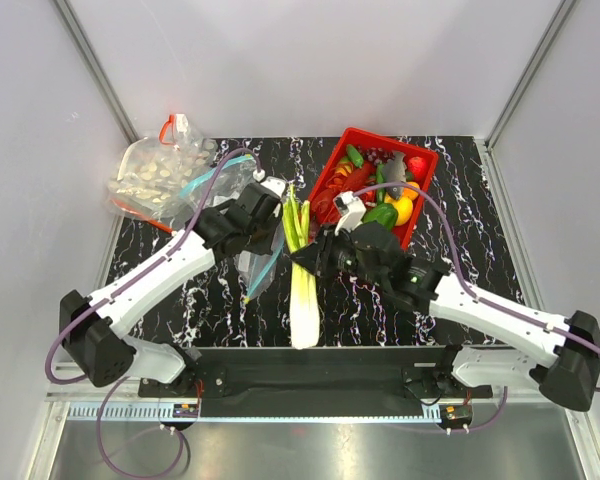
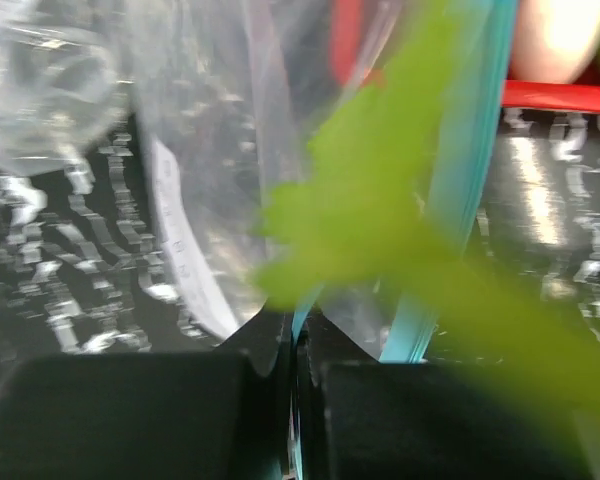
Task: Place the food in the zip-top bag and seal the zipper
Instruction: Place the fake vegetable in the zipper food storage bag.
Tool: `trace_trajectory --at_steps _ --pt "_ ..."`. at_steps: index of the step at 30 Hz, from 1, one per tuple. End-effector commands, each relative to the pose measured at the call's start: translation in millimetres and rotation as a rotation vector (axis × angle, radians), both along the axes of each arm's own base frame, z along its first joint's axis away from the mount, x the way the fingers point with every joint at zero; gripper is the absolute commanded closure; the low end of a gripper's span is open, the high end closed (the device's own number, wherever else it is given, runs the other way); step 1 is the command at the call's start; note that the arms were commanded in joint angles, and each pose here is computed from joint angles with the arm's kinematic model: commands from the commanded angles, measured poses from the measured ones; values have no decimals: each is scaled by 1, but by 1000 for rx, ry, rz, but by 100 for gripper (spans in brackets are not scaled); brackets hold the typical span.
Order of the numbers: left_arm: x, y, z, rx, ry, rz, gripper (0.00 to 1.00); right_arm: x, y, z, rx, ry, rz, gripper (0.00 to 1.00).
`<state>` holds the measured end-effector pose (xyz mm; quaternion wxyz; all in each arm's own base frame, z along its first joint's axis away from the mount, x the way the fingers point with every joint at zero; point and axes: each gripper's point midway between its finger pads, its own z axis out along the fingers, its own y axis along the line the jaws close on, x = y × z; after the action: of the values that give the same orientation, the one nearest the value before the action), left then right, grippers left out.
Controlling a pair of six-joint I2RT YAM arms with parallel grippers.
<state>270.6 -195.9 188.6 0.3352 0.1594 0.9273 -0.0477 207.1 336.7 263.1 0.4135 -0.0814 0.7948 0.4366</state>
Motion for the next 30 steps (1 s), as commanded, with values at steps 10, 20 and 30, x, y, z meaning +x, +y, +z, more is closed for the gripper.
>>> trace_trajectory --at_steps 10,20,30 --pt "-4 -50 40 -475 -149 -36 100 -6 49 -7 147 89 146 100" --pt "-14 -55 29 -517 -156 -97 100 2 51 -41 68 180 171 97" --pt "-32 -53 57 -552 -213 -209 100 -4 54 -88 9 316 277 95"
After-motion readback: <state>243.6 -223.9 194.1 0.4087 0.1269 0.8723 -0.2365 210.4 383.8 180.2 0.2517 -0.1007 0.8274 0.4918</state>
